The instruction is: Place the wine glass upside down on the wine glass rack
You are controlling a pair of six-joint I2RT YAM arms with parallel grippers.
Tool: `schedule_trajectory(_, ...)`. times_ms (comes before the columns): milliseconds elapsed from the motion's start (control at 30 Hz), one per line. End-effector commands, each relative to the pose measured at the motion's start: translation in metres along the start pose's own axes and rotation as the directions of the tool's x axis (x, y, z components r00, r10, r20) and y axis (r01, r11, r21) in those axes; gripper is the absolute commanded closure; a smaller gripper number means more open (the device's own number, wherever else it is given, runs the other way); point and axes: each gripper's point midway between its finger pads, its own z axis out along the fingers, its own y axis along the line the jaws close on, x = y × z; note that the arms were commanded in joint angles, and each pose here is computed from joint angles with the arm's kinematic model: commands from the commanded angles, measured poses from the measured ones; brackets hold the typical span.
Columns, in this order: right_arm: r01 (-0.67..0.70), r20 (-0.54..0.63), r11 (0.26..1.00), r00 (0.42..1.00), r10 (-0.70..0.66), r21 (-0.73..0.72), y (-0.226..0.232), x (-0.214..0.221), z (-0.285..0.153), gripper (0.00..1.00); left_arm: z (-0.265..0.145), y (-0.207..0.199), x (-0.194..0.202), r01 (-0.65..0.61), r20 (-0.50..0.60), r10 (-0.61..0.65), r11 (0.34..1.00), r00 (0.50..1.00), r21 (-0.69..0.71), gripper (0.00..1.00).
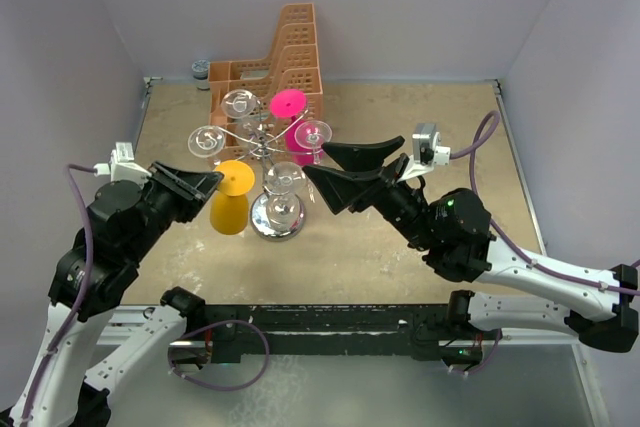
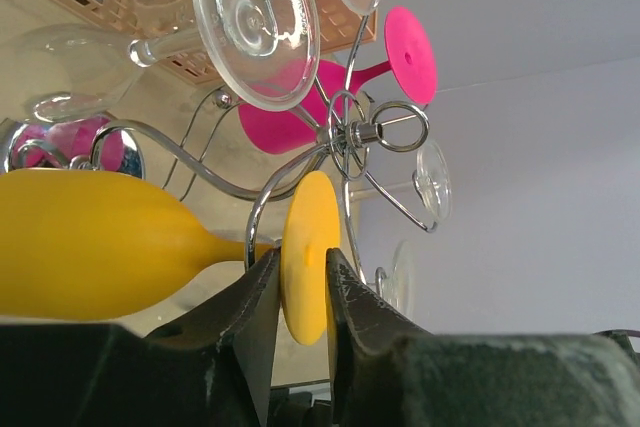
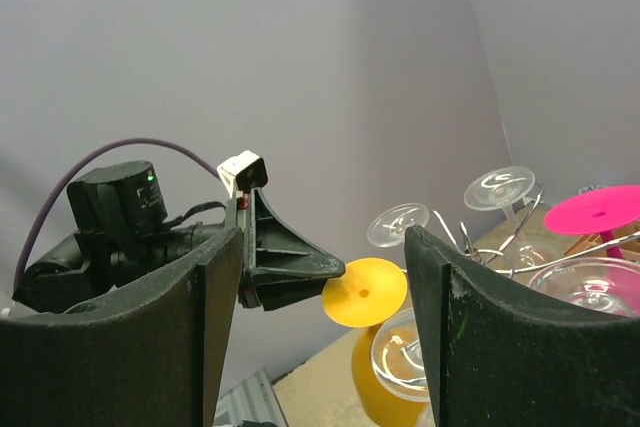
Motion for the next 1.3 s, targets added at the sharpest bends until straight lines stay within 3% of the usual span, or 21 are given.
schedule_trajectory(0,-0.039,0.054,0.999,0.998,0.038,0.011,0.002,-0.017,0.001,0.33,-0.003,-0.008,0.004,-0.070,-0.045,0.070,0.998,0.997,0.005,0.76)
schedule_trajectory(267,-0.051,0.054,0.998,0.997,0.050,0.022,0.001,-0.018,0.000,0.33,-0.008,-0.007,0.006,-0.143,-0.096,0.139,0.989,0.986,-0.031,0.61)
schedule_trajectory(500,-0.060,0.055,0.998,0.997,0.058,0.036,-0.002,-0.017,-0.001,0.33,-0.017,-0.005,-0.004,-0.197,-0.075,0.191,0.977,0.979,-0.076,0.51)
schedule_trajectory(833,-0.078,0.040,0.993,0.996,0.075,0.087,-0.011,-0.013,-0.005,0.33,-0.031,-0.005,-0.028,-0.275,-0.017,0.276,0.950,0.961,-0.148,0.48)
schedule_trajectory(1000,-0.066,-0.015,0.962,0.997,0.073,0.266,-0.047,0.005,-0.021,0.30,-0.048,-0.013,-0.055,-0.378,0.084,0.394,0.913,0.915,-0.155,0.46)
schedule_trajectory(1267,0.124,-0.179,0.760,0.984,-0.010,0.638,-0.128,0.027,-0.095,0.27,-0.088,-0.004,-0.111,-0.463,0.340,0.529,0.847,0.778,-0.260,0.42)
